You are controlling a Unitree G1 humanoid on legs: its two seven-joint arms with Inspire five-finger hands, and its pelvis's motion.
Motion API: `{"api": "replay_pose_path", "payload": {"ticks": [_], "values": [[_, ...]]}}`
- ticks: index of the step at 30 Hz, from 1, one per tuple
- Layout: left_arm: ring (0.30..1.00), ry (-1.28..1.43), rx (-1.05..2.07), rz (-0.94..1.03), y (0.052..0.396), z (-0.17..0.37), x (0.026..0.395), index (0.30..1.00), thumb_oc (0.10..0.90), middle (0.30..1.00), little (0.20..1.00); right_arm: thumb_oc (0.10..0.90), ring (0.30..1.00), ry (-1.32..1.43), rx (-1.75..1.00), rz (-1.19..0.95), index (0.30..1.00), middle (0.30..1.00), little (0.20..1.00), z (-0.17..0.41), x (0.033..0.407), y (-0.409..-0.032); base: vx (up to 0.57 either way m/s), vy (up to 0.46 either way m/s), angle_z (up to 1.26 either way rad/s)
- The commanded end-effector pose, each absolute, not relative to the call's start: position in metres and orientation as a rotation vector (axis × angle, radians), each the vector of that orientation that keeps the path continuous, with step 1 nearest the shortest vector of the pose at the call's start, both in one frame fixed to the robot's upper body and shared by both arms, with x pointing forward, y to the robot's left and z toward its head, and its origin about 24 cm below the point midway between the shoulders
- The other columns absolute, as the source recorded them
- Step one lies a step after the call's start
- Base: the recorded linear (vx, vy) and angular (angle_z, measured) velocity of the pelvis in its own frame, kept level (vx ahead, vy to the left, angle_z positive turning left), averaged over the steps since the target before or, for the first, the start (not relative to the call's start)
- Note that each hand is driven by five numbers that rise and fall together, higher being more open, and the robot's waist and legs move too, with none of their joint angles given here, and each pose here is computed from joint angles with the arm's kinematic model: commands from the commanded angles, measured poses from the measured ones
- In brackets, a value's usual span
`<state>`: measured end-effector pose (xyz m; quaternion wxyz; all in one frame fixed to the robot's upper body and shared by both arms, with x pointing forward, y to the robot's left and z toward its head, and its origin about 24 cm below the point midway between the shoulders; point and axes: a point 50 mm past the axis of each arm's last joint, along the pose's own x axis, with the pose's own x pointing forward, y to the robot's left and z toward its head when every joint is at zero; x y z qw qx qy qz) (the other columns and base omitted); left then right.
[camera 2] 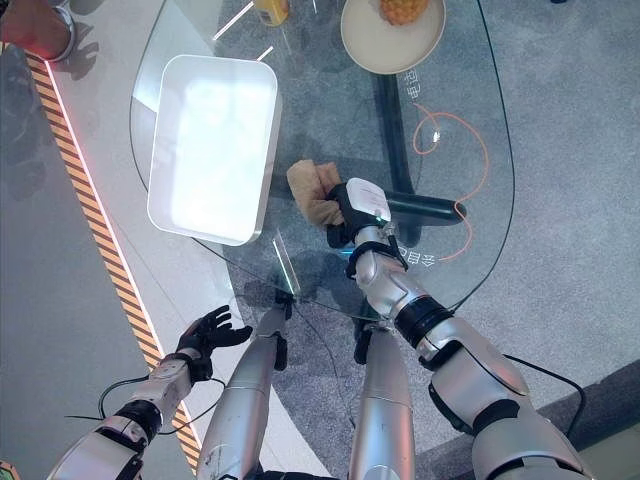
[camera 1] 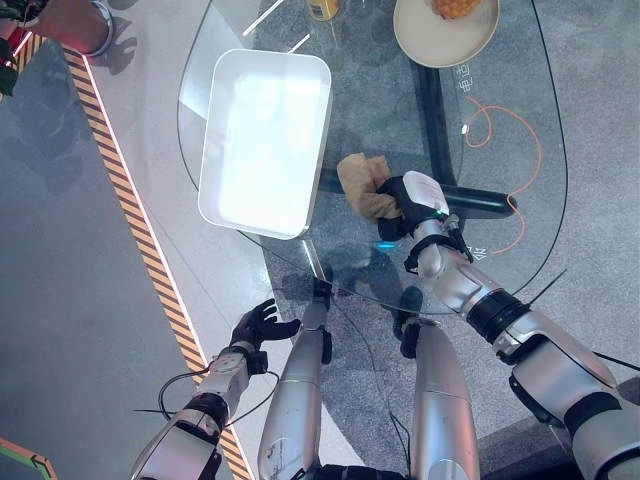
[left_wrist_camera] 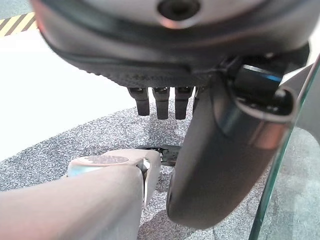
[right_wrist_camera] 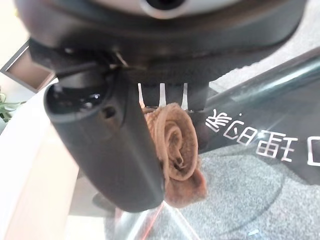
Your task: Wipe the table with a cloth and put it in the basket.
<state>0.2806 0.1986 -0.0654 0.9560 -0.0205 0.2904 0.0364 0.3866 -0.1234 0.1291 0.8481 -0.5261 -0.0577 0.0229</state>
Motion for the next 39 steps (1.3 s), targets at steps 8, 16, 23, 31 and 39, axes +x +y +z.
{"api": "replay_pose_path", "payload": {"ticks": [8, 16, 23, 31, 39], "values": [[0.9, 0.623, -0.039, 0.098, 0.198, -0.076, 0.269, 0.9, 0.8, 0.9, 0.9, 0.1, 0.3, -0.335, -1.091, 0.335, 0.3, 0.3, 0.2, 0.135, 0.364, -0.057, 0.0, 0.0, 0.0], [0.9, 0.624, -0.029, 0.1, 0.201, -0.075, 0.27, 0.9, 0.8, 0.9, 0.9, 0.1, 0.3, -0.327, -1.103, 0.317, 0.3, 0.3, 0.2, 0.134, 0.367, -0.063, 0.0, 0.0, 0.0], [0.9, 0.629, -0.027, 0.102, 0.202, -0.074, 0.273, 0.9, 0.8, 0.9, 0.9, 0.1, 0.3, -0.296, -1.116, 0.197, 0.3, 0.3, 0.2, 0.134, 0.374, -0.08, 0.0, 0.0, 0.0], [0.9, 0.631, -0.022, 0.106, 0.207, -0.073, 0.274, 0.9, 0.8, 0.9, 0.9, 0.1, 0.3, -0.261, -1.082, -0.148, 0.3, 0.3, 0.2, 0.148, 0.392, -0.131, 0.0, 0.0, 0.0], [0.9, 0.64, -0.013, 0.126, 0.215, -0.073, 0.272, 0.9, 0.8, 0.9, 0.9, 0.1, 0.3, -0.228, -0.984, -0.555, 0.3, 0.3, 0.2, 0.176, 0.399, -0.2, 0.0, -0.01, 0.01]]}}
